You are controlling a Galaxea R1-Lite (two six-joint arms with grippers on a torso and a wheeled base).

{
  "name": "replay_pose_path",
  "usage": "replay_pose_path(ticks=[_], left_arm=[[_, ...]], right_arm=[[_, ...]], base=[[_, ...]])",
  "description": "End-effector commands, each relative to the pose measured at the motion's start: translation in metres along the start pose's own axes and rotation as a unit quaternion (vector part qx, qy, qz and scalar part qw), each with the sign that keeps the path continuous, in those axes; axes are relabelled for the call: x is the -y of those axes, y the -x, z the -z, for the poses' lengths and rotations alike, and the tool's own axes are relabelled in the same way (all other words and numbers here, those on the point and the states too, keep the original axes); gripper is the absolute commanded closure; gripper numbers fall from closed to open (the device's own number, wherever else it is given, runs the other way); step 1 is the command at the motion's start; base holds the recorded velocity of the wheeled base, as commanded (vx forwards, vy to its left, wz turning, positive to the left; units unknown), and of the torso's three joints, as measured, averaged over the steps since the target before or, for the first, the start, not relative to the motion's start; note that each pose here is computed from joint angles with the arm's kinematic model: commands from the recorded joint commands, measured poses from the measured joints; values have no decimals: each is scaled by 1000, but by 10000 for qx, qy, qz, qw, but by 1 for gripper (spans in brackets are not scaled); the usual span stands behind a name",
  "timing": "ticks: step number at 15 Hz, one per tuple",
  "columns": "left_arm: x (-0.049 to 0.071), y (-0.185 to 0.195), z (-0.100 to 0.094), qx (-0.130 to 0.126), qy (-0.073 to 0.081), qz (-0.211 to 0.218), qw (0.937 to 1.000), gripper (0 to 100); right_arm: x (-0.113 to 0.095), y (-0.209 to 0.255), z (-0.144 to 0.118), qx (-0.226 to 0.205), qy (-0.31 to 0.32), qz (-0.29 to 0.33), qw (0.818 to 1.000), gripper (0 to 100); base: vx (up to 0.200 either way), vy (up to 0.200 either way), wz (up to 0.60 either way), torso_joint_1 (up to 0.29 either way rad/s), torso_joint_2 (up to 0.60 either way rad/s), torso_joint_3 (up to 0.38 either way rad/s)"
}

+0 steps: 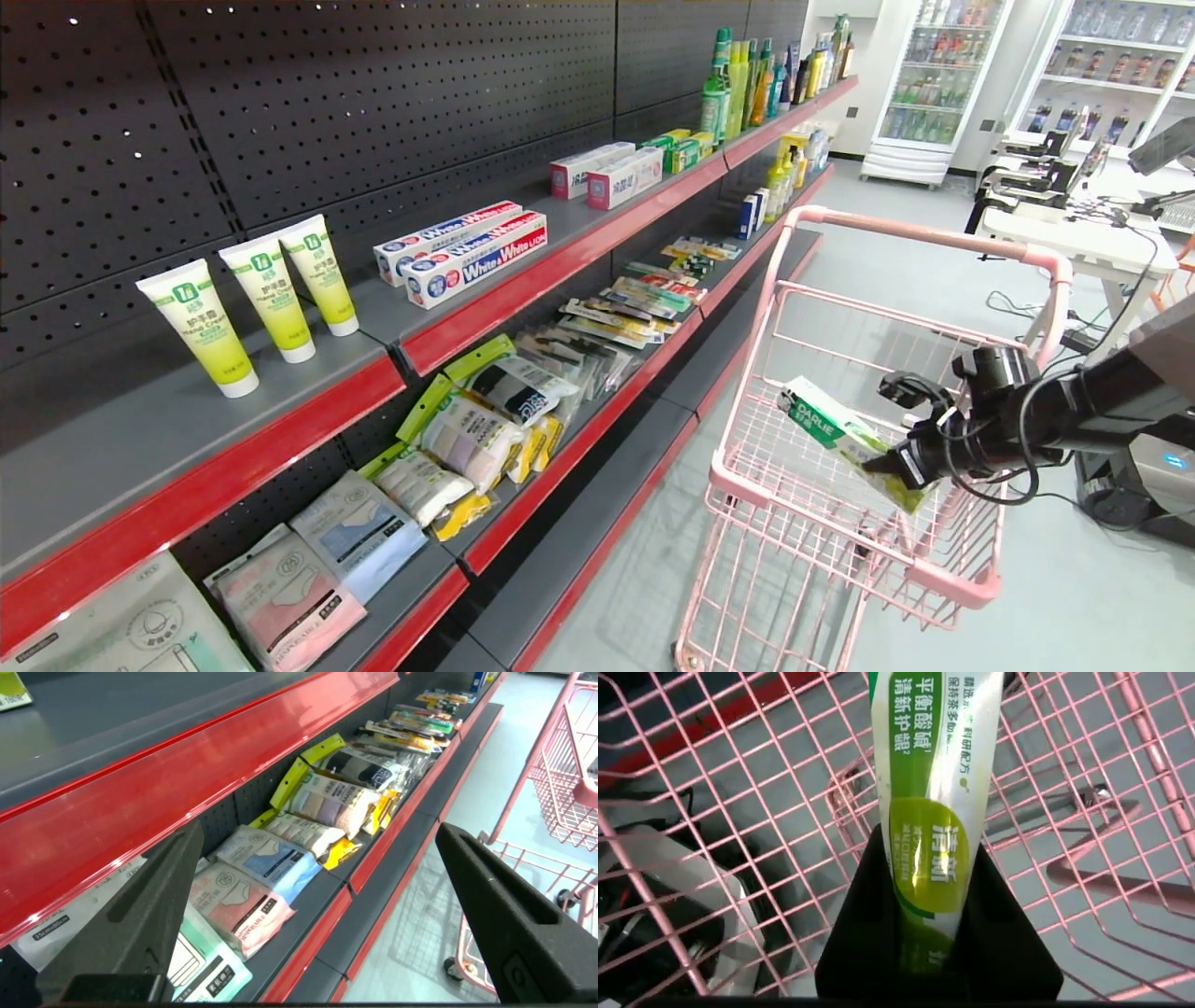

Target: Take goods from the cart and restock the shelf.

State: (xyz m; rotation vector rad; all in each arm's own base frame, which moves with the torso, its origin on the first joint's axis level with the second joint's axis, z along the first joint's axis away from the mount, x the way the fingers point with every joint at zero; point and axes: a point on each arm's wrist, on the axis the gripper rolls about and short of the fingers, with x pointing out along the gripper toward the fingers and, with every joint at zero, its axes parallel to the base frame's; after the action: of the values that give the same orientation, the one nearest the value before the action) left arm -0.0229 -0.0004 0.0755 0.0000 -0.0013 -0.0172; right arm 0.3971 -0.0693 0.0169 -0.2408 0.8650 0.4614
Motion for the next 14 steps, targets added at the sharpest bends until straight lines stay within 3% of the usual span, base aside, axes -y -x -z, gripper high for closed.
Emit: replay_pose_path(ticks=[1,4,6,8,14], left_arm=[[0,0,0,-6,0,-2,10000,0],[0,0,0,-6,0,-2,10000,0],[0,0,0,-6,0,6,10000,0],[0,0,0,-6,0,-2,10000,0],[0,0,0,-6,8,-2,10000,0]], right_arm=[[-10,35,-19,313,-54,202,9993,100],[-24,69,-47,711,-471,443,9954,100],[-51,104,-70,1181,-934,783,9855,100],[-83,135,-76,1469,-1213,956,9770,100],[-157,226,-12,1740,-1209,1859,9594,100]], base=[[0,0,0,0,0,0],[0,0,0,0,0,0],[0,0,0,0,0,0],[0,0,0,0,0,0],[0,0,0,0,0,0]])
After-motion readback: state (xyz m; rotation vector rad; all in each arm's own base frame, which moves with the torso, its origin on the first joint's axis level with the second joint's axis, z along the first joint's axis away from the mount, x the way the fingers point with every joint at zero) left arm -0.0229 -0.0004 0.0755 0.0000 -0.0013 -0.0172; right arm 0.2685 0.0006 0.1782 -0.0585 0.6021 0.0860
